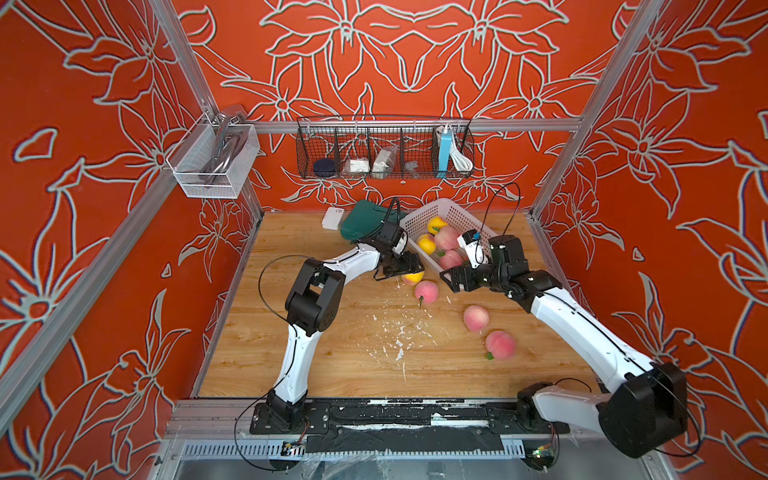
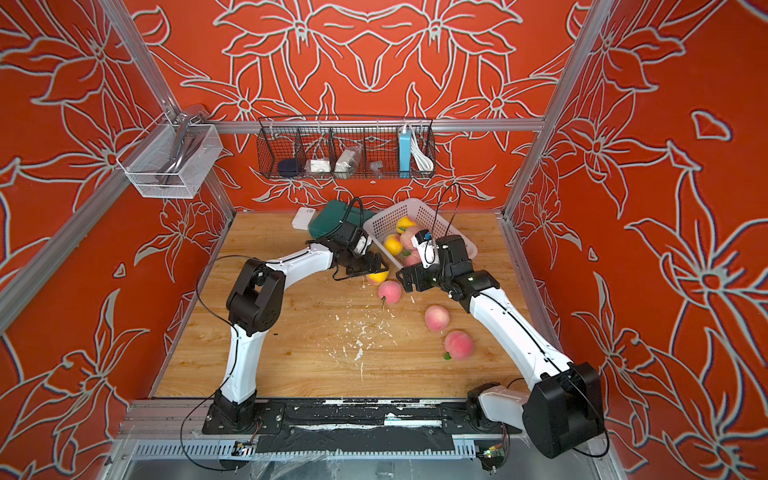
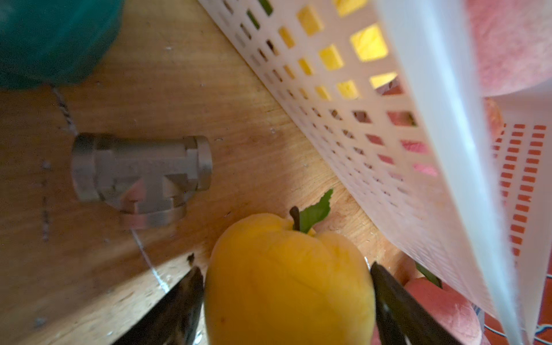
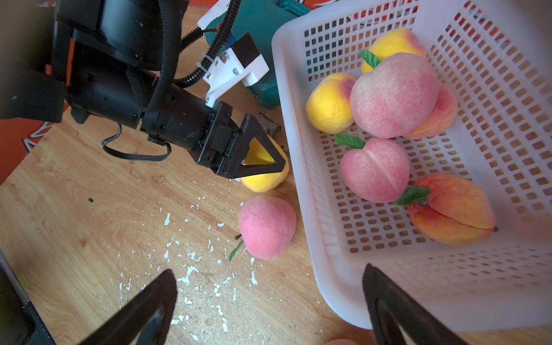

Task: Put the peaches into the basket
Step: Pick up the peach from the center of the board.

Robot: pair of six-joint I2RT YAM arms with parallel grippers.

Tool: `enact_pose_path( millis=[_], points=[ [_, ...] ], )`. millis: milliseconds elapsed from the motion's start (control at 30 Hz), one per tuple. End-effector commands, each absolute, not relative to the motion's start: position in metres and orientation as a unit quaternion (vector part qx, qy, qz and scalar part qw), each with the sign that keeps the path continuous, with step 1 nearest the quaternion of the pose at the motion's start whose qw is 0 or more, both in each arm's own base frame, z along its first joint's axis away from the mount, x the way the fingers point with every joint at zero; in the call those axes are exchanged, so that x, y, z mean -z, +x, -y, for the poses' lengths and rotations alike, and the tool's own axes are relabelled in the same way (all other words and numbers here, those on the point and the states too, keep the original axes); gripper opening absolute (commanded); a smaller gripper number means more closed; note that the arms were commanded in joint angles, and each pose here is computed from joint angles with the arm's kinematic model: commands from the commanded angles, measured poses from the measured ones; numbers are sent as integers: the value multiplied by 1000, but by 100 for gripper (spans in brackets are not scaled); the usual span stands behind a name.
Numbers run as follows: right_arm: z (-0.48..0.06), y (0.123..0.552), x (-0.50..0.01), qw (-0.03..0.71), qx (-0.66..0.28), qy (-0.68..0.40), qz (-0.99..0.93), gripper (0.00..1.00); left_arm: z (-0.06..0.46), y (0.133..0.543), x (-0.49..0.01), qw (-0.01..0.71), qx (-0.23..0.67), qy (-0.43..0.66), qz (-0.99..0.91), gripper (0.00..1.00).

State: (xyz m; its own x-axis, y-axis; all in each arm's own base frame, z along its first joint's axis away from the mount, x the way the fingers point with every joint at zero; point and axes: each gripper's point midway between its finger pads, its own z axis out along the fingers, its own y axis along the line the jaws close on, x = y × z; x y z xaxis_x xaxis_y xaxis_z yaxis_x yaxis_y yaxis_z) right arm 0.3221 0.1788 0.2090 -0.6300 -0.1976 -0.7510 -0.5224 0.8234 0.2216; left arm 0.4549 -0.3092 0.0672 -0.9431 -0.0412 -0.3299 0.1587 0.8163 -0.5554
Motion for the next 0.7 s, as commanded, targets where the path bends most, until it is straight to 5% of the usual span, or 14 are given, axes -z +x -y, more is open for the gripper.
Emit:
enact_pose_path(
  millis=[0, 667],
  points=[
    [-174, 321, -216, 385, -208, -201, -876, 99, 310, 448, -52, 150, 297, 30, -942, 80],
    [-172, 322, -218, 391, -209, -197, -874, 99, 306, 439, -67, 149, 301, 33, -942, 64]
  ],
)
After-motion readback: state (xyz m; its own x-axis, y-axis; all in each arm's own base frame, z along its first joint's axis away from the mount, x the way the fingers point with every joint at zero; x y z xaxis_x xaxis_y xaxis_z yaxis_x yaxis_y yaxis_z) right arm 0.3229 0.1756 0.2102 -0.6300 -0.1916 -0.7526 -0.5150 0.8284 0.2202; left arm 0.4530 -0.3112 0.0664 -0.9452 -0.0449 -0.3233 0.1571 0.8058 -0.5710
